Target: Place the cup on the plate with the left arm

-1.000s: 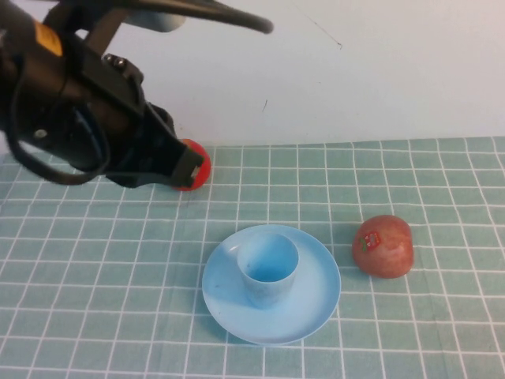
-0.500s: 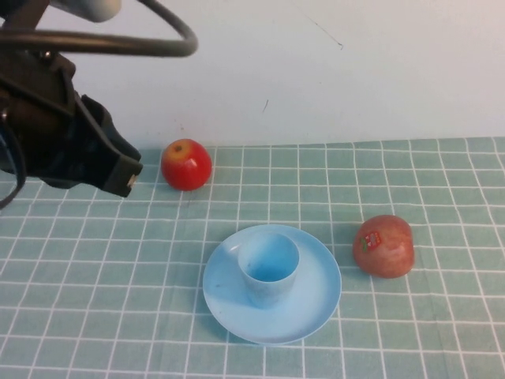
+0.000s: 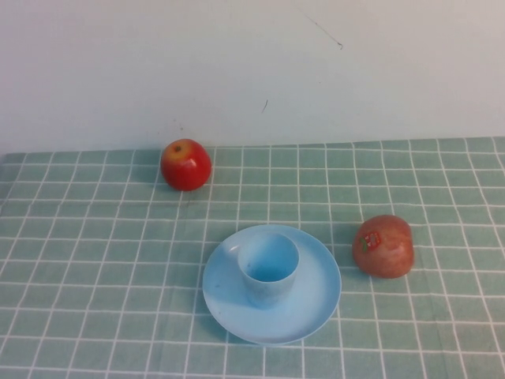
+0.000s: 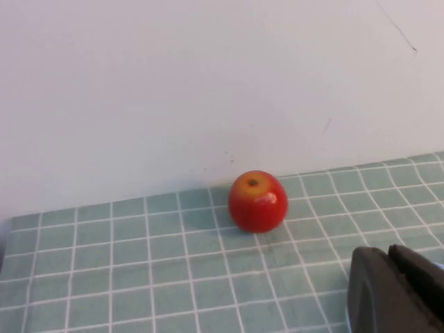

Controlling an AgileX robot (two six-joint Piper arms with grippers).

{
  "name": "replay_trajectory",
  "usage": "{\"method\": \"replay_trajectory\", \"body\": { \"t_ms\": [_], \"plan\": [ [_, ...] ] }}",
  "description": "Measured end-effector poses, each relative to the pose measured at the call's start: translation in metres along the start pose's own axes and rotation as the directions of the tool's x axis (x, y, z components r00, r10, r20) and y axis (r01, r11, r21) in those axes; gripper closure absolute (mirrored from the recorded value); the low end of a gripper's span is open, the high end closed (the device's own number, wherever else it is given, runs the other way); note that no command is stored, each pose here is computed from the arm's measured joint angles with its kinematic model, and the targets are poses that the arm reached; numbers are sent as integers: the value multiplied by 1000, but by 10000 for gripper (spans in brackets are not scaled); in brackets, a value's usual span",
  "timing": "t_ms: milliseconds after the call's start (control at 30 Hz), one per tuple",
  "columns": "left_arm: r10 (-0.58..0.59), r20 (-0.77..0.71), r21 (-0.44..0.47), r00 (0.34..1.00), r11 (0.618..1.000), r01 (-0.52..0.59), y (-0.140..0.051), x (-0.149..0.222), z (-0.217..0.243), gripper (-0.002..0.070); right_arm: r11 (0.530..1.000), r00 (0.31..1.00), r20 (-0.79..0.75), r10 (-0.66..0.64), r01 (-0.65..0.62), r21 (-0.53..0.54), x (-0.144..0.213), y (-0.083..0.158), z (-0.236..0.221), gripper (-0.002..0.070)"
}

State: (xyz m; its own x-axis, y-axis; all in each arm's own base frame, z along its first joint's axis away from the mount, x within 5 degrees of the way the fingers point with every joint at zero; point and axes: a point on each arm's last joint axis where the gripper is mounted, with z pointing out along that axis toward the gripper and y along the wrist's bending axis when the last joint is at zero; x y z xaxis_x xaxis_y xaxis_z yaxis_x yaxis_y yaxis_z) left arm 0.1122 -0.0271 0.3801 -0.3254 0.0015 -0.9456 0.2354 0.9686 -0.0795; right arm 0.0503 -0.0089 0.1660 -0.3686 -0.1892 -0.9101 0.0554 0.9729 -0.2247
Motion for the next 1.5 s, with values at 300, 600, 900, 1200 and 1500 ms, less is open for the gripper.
{"method": "replay_trajectory", "body": {
  "t_ms": [300,600,900,1200,1500],
  "plan": [
    [-82,150,-144,985,984,104,19,142,-2,673,1000,1000,0,0,0,0,0,0,0,678],
    [-100,53,-166,994,980,108,22,215,6,673,1000,1000,0,0,0,0,0,0,0,678],
    [-91,42,-170,995,981,97,22,216,6,673,1000,1000,0,0,0,0,0,0,0,678],
    [-91,42,-170,995,981,97,22,216,6,673,1000,1000,0,0,0,0,0,0,0,678],
    [-91,41,-170,995,981,97,22,216,6,673,1000,1000,0,0,0,0,0,0,0,678]
  ]
}}
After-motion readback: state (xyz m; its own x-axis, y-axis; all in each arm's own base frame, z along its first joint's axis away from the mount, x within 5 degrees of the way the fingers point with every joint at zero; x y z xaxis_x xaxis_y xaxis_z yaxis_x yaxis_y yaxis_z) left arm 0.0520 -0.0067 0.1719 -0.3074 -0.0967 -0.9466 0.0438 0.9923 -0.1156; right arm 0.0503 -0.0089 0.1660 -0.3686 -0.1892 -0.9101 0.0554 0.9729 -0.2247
